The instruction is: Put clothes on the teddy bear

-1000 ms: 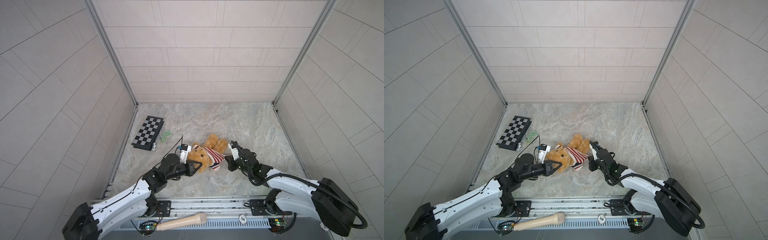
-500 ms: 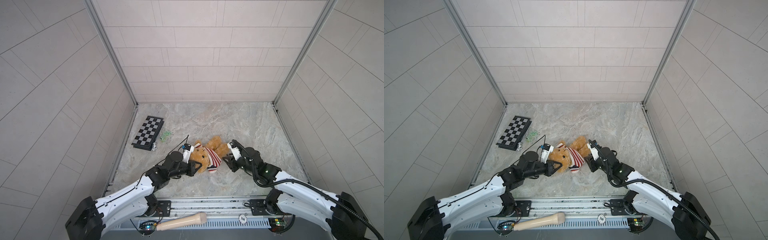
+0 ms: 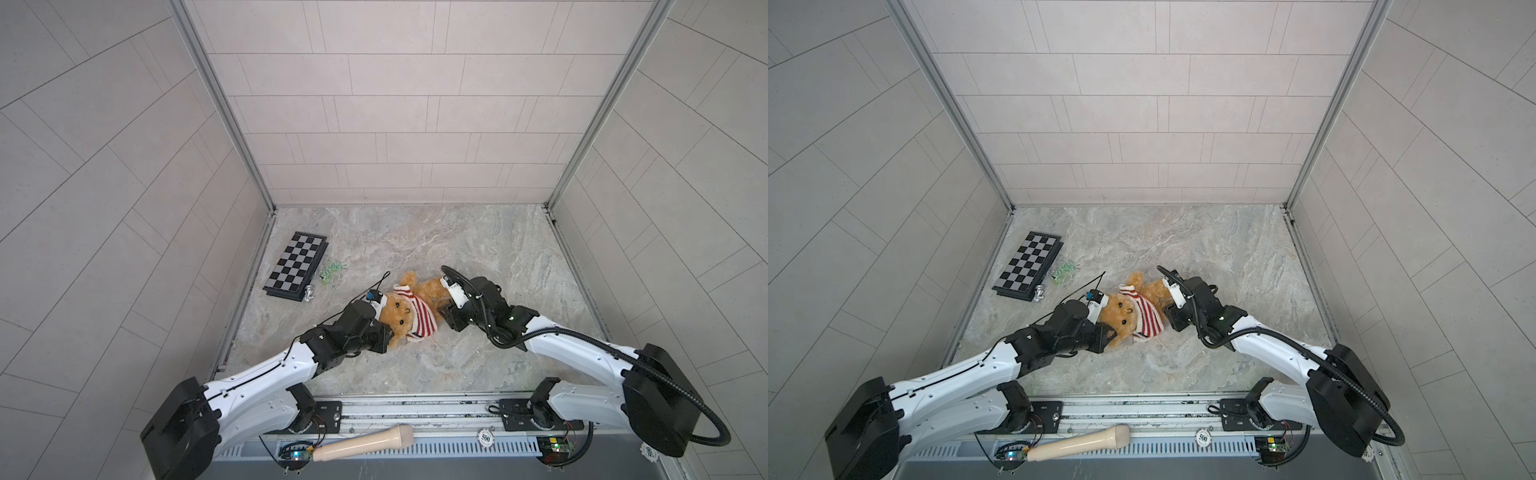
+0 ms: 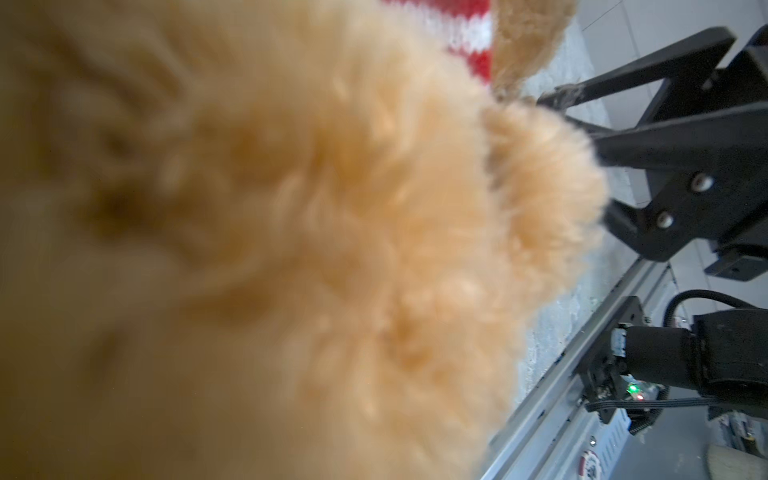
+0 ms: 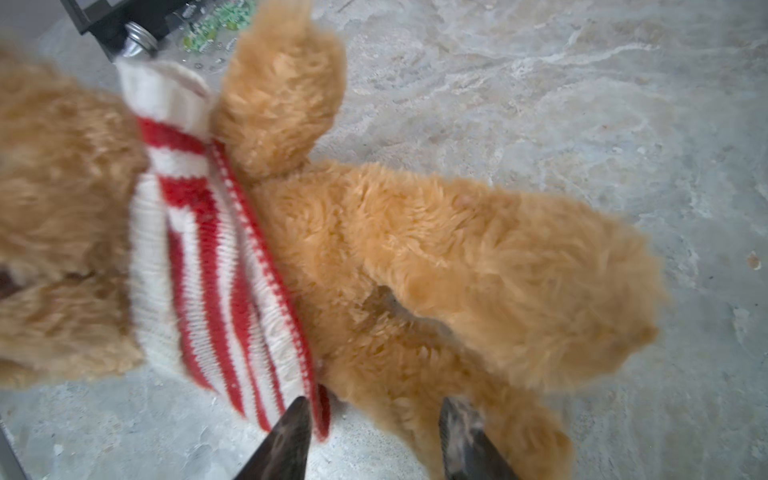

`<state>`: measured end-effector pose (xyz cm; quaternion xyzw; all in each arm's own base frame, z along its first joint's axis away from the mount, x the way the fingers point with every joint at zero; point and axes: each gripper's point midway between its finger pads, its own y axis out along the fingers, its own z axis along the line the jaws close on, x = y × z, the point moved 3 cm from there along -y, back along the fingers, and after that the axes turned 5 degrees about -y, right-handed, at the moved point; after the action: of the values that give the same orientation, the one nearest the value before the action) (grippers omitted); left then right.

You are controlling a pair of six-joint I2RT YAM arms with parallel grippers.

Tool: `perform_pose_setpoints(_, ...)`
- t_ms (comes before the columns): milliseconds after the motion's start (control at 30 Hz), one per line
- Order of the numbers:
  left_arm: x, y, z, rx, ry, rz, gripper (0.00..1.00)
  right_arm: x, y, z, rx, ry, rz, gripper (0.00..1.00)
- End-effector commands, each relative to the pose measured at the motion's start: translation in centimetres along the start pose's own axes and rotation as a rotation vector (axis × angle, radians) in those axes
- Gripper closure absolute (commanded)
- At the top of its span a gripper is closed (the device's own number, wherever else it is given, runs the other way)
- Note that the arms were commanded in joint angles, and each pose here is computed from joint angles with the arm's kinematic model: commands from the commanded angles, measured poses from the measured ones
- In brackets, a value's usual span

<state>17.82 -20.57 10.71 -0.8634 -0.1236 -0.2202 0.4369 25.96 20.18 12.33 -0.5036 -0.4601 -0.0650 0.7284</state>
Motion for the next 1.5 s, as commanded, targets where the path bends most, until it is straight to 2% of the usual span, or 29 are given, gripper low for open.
perform_pose_setpoints(0,0.2,-0.2,0.9,0.061,0.007,-0.018,1.0,1.2,1.2,0.5,0.047,0.005,-0.029,0.54)
perform_pose_setpoints(133,0.3,-0.8,0.7,0.025,-0.018,-0.051,0.8,-0.5,2.6,1.1,0.097,0.059,0.041,0.69)
perform_pose_setpoints(333,1.4,-2.6,-1.0,-0.119,-0.068,-0.126,0.5,-3.4,3.2,1.5,0.111,0.108,0.067,0.82)
perform_pose_setpoints(467,2.9,-4.0,-0.7,-0.157,-0.123,-0.165,0.28,-4.2,2.9,1.9,0.104,0.099,0.053,0.87)
perform_pose_setpoints(533,4.0,-4.9,-0.1,-0.165,-0.163,-0.194,0.23,-4.4,2.8,2.0,0.096,0.092,0.052,0.88)
perform_pose_setpoints(600,5.3,-5.5,0.3,-0.186,-0.202,-0.216,0.22,-4.7,2.7,2.2,0.087,0.083,0.047,0.89)
perform_pose_setpoints(767,7.8,-5.4,-0.1,-0.198,-0.228,-0.224,0.22,-5.0,2.6,2.3,0.078,0.079,0.036,0.9)
perform_pose_setpoints(933,9.4,-4.2,-1.0,-0.263,-0.264,-0.24,0.25,-5.6,2.6,2.6,0.074,0.068,0.039,0.9)
perform_pose_setpoints(1033,9.7,-3.5,-1.2,-0.247,-0.268,-0.222,0.29,-5.8,2.6,2.6,0.072,0.071,0.045,0.91)
perform_pose_setpoints(1100,8.8,-2.8,-2.2,-0.237,-0.232,-0.185,0.32,-5.7,2.5,2.6,0.071,0.069,0.038,0.91)
perform_pose_setpoints(1233,8.3,-2.2,-2.2,-0.209,-0.213,-0.177,0.52,-5.2,2.2,2.9,0.078,0.068,0.02,0.91)
perform_pose_setpoints(1300,8.3,-2.1,-2.1,-0.203,-0.212,-0.188,0.67,-4.9,1.8,3.3,0.089,0.062,0.006,0.91)
perform_pose_setpoints(1467,8.5,-2.0,-1.8,-0.163,-0.149,-0.191,0.89,-3.8,-0.5,3.7,0.12,0.049,-0.088,0.87)
